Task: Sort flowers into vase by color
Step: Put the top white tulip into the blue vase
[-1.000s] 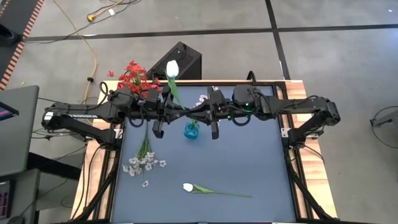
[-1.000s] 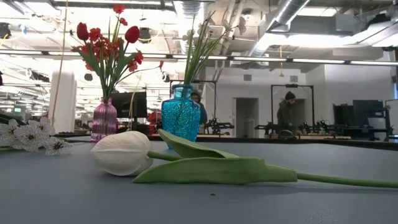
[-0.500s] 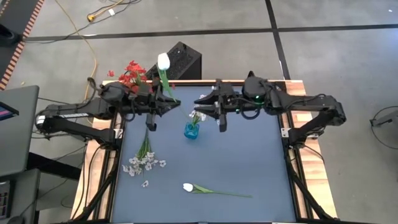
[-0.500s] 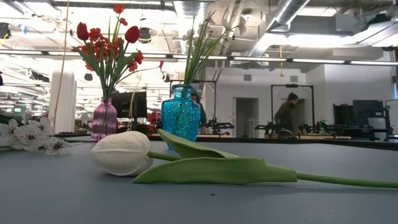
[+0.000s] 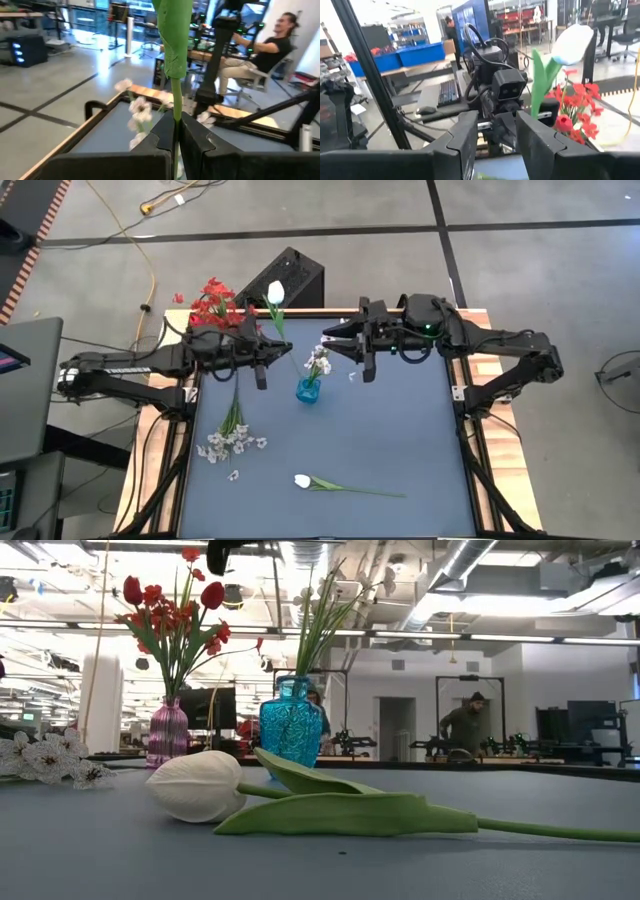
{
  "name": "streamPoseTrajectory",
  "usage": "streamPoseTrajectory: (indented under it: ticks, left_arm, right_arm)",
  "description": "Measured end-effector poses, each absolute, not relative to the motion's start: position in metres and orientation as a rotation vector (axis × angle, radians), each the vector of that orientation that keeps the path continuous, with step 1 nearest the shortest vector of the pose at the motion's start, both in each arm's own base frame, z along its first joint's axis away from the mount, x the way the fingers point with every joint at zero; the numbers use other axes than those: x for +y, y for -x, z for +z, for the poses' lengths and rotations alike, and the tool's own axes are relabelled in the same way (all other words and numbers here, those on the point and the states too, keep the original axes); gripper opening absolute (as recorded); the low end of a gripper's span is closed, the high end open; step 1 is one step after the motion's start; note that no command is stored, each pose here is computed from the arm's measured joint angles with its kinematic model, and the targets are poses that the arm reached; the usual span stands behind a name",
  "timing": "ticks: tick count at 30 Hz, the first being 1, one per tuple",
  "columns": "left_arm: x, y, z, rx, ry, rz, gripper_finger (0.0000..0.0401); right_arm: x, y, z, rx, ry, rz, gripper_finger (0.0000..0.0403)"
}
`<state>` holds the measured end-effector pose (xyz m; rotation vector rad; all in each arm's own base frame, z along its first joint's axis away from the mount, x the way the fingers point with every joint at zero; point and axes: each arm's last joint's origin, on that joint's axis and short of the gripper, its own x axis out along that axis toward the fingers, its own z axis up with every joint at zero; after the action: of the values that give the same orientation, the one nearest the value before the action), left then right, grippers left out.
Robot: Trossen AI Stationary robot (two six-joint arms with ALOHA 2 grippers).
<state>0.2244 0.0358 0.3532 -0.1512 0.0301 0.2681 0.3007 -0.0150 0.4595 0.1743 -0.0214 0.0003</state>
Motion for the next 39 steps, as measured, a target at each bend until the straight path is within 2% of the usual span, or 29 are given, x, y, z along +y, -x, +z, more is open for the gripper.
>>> streamPoseTrajectory:
  ticks: [10, 23, 39]
  left_arm:
    - [0.038, -0.225, 0.311, -0.026, 0.221, 0.334, 0.0000]
    - [0.038, -0.225, 0.298, -0.038, 0.252, 0.342, 0.0000]
    - [0.043, -0.255, 0.262, 0.124, 0.215, 0.374, 0.0000]
  right_arm:
    - [-0.015, -0.303, 0.453, 0.032, -0.178, -0.004, 0.0161]
    - [-0.017, -0.303, 0.453, 0.035, -0.178, -0.011, 0.0160]
    - [-0.017, -0.303, 0.449, 0.074, -0.184, -0.014, 0.0160]
